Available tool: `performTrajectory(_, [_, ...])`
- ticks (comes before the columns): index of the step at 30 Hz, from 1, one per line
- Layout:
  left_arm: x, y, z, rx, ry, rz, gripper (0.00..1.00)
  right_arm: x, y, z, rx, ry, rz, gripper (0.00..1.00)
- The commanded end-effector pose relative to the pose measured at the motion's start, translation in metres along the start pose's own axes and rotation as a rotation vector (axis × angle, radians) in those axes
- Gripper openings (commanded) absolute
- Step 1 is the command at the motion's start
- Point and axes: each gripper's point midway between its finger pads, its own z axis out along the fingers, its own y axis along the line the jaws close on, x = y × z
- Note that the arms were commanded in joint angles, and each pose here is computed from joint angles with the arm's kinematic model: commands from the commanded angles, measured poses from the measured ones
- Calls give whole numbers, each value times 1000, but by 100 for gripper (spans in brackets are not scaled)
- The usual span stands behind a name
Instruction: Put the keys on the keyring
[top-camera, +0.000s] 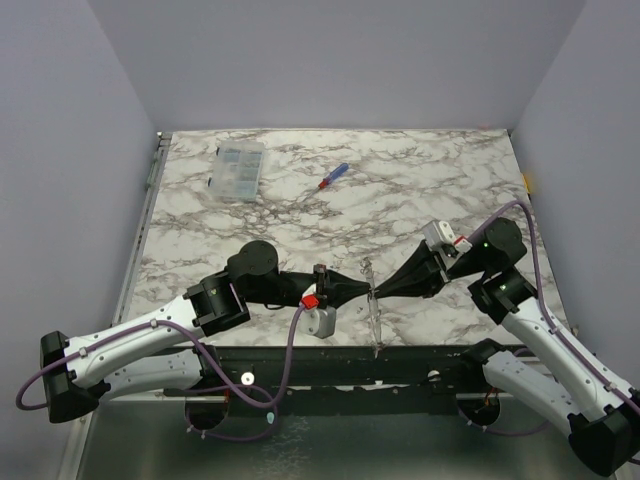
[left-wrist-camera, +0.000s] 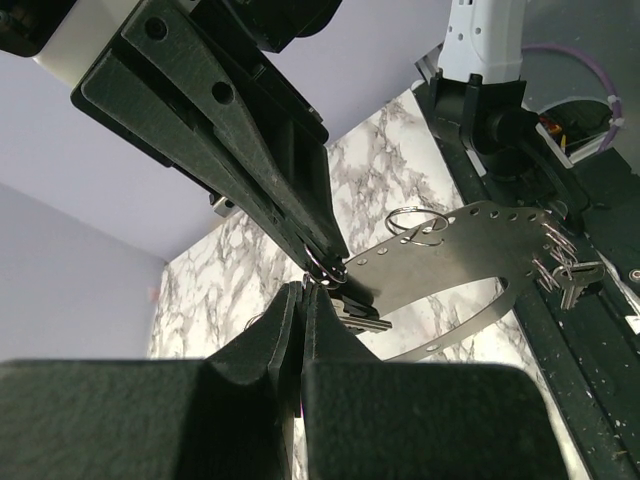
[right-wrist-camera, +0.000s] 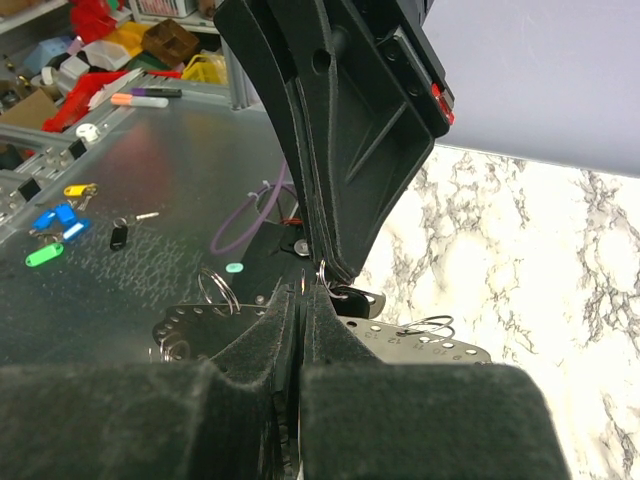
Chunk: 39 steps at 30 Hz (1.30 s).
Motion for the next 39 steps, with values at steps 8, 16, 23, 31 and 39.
performTrajectory(8, [-15,3,-1,0,-46,17,0,-8,-3,1,-2,-9,-22,1])
performTrajectory(16, [-22,0,-2,18,-75,16,0,-8,-4,1,4,-9,-21,1])
performTrajectory(23, [-21,1,-3,9,-73,12,0,-7,-5,1,5,-7,-12,1])
performTrajectory(31, [-21,-2,-2,21,-80,14,0,-8,-7,1,19,-9,-19,1])
performTrajectory(39, [-21,-3,-4,16,-78,5,0,-12,-8,1,26,-13,-32,1])
